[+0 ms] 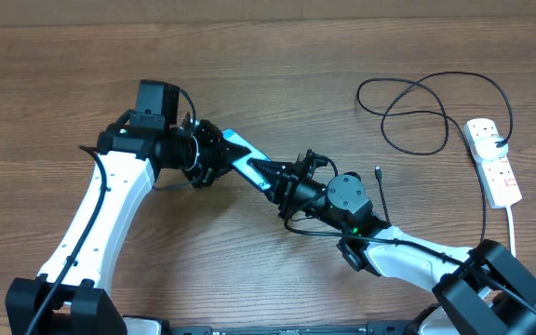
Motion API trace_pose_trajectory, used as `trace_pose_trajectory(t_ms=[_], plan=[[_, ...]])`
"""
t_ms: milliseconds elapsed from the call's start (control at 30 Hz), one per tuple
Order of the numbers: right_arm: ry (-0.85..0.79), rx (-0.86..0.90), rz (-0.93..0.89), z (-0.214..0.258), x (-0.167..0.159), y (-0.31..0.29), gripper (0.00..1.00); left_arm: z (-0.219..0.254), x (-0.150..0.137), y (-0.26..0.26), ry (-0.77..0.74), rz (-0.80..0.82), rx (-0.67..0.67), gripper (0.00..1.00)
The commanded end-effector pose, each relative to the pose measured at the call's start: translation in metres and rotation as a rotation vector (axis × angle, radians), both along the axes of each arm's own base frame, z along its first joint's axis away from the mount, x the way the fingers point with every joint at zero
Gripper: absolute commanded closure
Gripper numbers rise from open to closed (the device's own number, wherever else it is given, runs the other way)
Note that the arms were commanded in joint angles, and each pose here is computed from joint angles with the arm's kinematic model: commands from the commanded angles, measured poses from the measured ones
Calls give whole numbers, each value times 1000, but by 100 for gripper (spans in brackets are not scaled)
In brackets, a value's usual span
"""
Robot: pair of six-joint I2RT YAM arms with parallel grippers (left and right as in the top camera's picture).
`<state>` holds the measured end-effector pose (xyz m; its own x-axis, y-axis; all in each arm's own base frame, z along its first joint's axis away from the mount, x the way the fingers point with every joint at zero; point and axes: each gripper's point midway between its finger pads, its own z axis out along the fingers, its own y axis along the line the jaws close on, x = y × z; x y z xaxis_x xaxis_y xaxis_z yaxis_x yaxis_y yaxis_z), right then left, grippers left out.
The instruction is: Plug charger to phone and switch on socket
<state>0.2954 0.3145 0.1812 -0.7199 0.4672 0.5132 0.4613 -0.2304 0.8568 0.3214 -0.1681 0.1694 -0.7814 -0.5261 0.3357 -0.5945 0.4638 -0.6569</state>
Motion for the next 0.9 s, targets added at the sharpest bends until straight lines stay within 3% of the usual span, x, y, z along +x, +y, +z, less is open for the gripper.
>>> trace_pose_trajectory(t_ms=[0, 567, 867], plan=[[-7, 21, 59, 10, -8, 10, 96, -8, -3, 7, 20, 27, 65, 96], [9, 9, 59, 5, -9, 10, 96, -6, 1, 7, 136, 164, 20, 95], [46, -21, 38, -6, -6, 8, 96, 11, 15, -5, 106, 181, -82, 95]])
